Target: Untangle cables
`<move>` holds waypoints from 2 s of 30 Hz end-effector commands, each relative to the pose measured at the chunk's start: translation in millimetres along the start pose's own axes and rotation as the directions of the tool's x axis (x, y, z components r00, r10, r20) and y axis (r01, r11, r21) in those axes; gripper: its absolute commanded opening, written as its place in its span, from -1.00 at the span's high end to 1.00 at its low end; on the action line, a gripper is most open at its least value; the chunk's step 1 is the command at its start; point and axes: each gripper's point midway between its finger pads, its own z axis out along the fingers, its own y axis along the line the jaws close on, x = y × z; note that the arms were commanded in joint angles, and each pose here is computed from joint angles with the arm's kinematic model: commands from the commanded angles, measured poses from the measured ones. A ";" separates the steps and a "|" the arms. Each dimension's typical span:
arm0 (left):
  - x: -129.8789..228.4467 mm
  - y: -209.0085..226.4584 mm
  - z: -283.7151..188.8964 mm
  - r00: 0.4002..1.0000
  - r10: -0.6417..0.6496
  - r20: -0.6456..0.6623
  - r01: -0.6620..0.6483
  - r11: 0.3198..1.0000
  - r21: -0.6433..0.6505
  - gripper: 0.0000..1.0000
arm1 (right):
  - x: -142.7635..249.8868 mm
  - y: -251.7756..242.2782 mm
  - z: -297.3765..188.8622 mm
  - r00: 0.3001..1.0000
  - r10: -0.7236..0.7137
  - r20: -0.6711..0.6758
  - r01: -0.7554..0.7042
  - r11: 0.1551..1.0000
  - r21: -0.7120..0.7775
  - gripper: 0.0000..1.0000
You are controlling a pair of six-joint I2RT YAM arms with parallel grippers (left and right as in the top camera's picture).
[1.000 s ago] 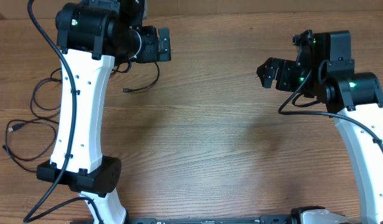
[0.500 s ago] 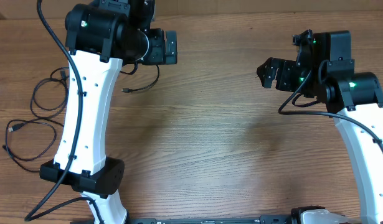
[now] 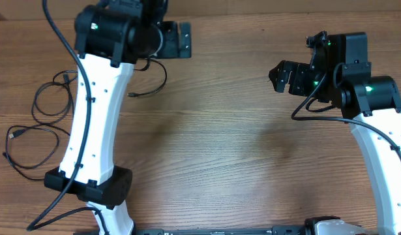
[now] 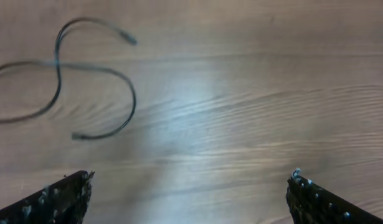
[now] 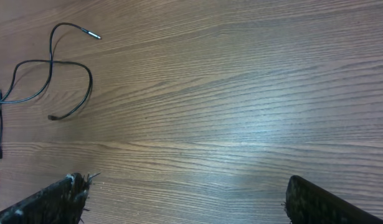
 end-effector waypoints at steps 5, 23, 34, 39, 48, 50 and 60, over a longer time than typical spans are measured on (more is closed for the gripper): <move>-21.9 -44.6 -17.7 0.977 0.099 0.188 -0.106 0.994 0.027 -1.00 | -5.3 0.9 -3.8 1.000 -0.001 0.017 0.001 1.000 -0.003 -1.00; 62.5 -14.3 9.7 0.818 0.063 0.572 -0.165 0.978 0.128 -0.99 | -5.3 0.9 -3.8 1.000 -0.001 0.017 0.001 1.000 -0.003 -1.00; 113.2 66.0 -23.4 0.654 -0.029 0.756 -0.081 0.991 0.108 -0.99 | -5.3 0.9 -3.8 1.000 -0.001 0.017 0.001 1.000 -0.003 -1.00; 143.5 94.6 -18.0 0.638 -0.048 0.768 -0.041 0.994 0.096 -0.99 | -5.3 0.9 -3.8 1.000 -0.001 0.017 0.001 1.000 -0.003 -1.00; 189.6 129.7 4.4 0.570 -0.099 0.816 0.035 0.995 0.096 -0.99 | -5.3 0.9 -3.8 1.000 -0.001 0.017 0.001 1.000 -0.003 -1.00; 193.5 131.6 5.8 0.536 -0.095 0.839 0.026 0.995 0.096 -0.99 | -5.2 0.9 -3.8 1.000 -0.001 0.017 0.002 1.000 -0.003 -1.00; 216.5 151.0 22.2 0.566 -0.086 0.820 0.082 0.995 0.047 -0.99 | -5.3 0.9 -3.8 1.000 -0.001 0.017 0.001 1.000 -0.003 -1.00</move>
